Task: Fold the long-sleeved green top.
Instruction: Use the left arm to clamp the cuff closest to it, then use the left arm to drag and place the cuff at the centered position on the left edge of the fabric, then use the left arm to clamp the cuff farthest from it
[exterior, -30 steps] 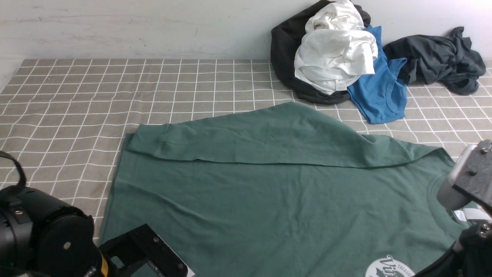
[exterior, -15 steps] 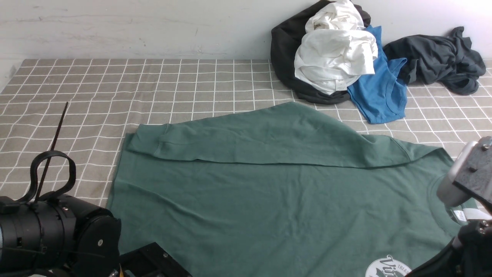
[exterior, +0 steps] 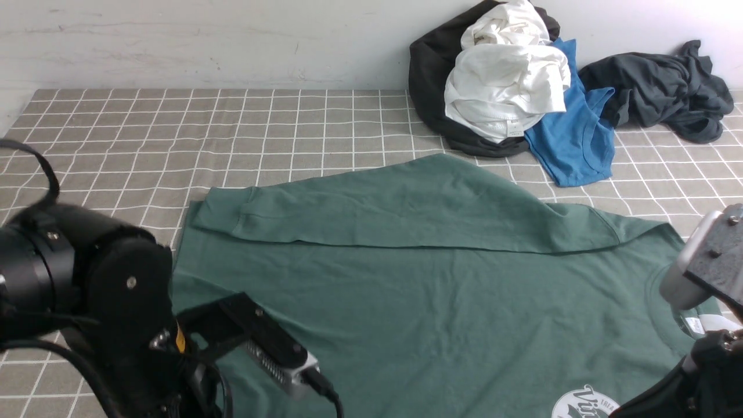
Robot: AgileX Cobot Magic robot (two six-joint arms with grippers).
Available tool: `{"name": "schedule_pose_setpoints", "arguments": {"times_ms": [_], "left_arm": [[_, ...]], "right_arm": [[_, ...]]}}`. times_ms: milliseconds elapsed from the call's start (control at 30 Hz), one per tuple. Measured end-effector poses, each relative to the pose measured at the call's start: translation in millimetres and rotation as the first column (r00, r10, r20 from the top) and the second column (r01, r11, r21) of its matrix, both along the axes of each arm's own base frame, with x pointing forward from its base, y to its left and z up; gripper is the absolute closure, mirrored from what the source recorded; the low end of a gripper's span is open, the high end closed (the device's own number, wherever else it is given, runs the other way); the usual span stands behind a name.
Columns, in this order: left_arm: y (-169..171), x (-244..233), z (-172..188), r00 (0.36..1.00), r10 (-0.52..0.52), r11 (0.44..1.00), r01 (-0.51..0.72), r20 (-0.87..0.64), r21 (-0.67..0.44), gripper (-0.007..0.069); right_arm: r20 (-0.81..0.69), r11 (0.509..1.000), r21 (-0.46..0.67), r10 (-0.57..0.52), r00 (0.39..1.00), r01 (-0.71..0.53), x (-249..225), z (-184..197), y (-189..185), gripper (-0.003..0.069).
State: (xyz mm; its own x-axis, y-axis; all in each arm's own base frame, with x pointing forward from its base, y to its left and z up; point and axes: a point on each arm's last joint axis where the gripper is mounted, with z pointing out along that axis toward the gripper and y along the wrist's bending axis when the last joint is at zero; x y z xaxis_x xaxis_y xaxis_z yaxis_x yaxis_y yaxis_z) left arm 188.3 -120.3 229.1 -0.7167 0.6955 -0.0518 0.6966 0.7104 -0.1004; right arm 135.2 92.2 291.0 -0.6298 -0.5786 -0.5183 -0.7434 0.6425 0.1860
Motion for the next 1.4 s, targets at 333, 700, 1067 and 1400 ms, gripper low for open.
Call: {"name": "schedule_pose_setpoints", "arguments": {"times_ms": [333,700,1067,1400], "left_arm": [[8.9,60.7,45.8,0.99,0.091,0.996,-0.092,0.103,-0.001,0.0602],[26.7,122.9,-4.0,0.977,0.212,0.976,-0.213,0.039,0.048,0.0595],[31.7,144.4,-21.4,0.959,0.267,0.959,-0.274,0.093,0.073,0.0284],[44.6,194.3,22.4,0.886,0.42,0.908,-0.41,0.198,-0.089,0.0074]], "right_arm": [[0.0,1.0,0.0,0.0,1.0,0.0,0.0,0.0,0.0,0.0666],[0.0,1.0,0.0,0.0,1.0,0.0,0.0,0.0,0.0,0.0666],[0.009,1.0,-0.021,-0.008,1.0,0.009,1.2,3.4,-1.7,0.0666],[0.057,0.975,-0.135,-0.168,0.984,0.175,15.4,4.4,-13.3,0.0666]]}}
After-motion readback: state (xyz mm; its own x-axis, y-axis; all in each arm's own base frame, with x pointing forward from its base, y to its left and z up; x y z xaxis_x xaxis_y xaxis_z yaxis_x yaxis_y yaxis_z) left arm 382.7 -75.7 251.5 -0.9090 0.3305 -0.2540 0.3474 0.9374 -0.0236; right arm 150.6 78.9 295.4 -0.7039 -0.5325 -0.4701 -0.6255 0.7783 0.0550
